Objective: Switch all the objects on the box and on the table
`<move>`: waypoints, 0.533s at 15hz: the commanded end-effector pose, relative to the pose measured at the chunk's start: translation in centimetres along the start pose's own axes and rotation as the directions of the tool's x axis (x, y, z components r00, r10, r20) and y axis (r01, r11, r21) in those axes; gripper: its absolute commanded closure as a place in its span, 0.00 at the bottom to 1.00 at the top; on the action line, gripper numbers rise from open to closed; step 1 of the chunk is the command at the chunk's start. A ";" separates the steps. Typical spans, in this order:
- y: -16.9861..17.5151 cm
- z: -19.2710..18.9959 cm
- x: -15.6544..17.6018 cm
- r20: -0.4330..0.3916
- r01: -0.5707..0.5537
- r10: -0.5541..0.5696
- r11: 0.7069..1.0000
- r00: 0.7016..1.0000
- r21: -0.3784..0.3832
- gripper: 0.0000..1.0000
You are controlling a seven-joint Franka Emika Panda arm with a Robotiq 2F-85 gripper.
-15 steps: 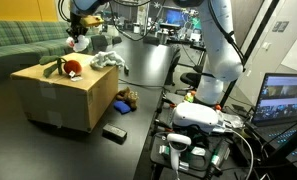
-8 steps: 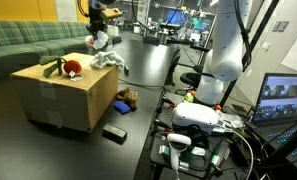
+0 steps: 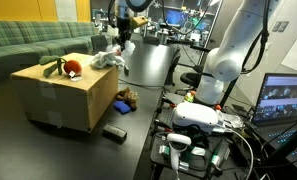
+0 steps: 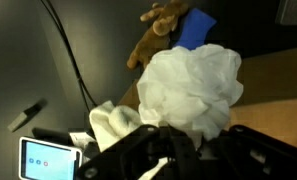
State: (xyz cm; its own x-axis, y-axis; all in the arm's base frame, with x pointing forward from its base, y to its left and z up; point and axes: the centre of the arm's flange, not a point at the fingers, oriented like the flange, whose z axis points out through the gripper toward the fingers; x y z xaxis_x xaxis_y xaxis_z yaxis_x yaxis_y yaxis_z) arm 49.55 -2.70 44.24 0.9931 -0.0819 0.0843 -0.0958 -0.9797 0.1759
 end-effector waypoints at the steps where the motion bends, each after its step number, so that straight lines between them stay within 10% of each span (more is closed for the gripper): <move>1: 0.6 2.1 -6.9 0.013 0.032 -0.032 0.999 0.999 -0.005 0.90; 8: -2.7 11.4 -13.2 0.066 0.129 -0.132 0.991 0.989 0.044 0.90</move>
State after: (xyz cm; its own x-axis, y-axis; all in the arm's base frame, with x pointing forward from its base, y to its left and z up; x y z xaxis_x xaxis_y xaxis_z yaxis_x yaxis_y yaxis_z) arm 39.77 -1.33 34.81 0.9995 -0.0211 -0.0255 -0.0167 -0.9866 0.1626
